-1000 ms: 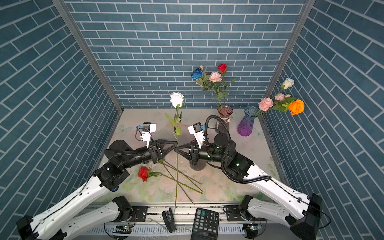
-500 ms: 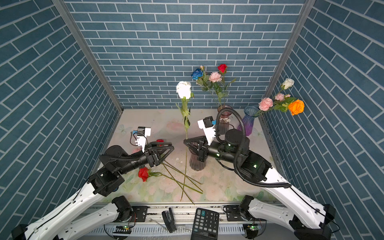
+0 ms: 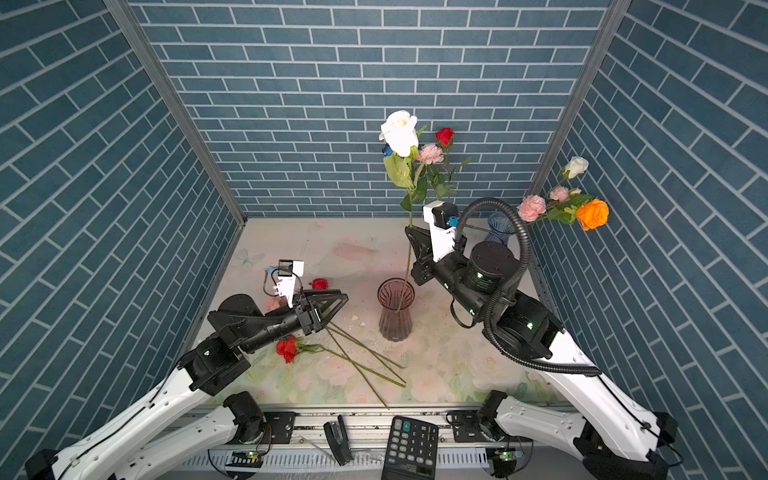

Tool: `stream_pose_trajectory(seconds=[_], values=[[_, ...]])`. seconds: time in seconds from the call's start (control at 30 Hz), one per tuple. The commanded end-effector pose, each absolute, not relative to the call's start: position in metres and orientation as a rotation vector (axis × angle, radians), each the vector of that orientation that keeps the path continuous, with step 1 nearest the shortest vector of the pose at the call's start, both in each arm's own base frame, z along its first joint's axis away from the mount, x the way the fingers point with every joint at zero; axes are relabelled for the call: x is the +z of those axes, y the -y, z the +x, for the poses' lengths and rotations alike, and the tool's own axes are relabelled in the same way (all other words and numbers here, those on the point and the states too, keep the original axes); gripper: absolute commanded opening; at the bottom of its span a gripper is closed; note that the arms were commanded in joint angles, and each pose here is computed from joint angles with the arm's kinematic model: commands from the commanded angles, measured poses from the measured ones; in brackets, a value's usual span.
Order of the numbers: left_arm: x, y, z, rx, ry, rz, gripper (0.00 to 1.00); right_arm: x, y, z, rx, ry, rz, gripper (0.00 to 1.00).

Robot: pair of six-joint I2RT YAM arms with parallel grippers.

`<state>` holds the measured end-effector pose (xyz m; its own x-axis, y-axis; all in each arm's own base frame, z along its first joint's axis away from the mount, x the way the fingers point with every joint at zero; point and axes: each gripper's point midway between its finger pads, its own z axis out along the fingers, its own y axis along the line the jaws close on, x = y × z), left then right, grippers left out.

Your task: Arrange the flowers into the vase

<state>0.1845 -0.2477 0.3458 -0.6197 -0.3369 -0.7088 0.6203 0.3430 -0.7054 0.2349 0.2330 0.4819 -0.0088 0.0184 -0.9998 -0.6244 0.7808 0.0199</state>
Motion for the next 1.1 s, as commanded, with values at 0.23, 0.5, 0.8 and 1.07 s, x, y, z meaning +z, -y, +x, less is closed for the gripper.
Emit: stream_pose_trajectory(seconds=[0.23, 0.5, 0.8, 1.07], values=[[0.344, 0.24, 0.181, -1.402, -1.757, 0.222, 0.67, 0.511, -0.222, 0.257, 0.514, -1.466, -0.454, 0.0], [0.351, 0.245, 0.188, -1.321, -1.771, 0.302, 0.68, 0.525, -0.23, 0.247, 0.664, -1.487, -0.424, 0.0], [0.352, 0.26, 0.203, -1.293, -1.854, 0.35, 0.67, 0.486, -0.234, 0.235, 0.753, -1.591, -0.449, 0.0], [0.345, 0.262, 0.213, -1.215, -1.855, 0.407, 0.66, 0.469, -0.236, 0.245, 0.727, -1.554, -0.414, 0.0]])
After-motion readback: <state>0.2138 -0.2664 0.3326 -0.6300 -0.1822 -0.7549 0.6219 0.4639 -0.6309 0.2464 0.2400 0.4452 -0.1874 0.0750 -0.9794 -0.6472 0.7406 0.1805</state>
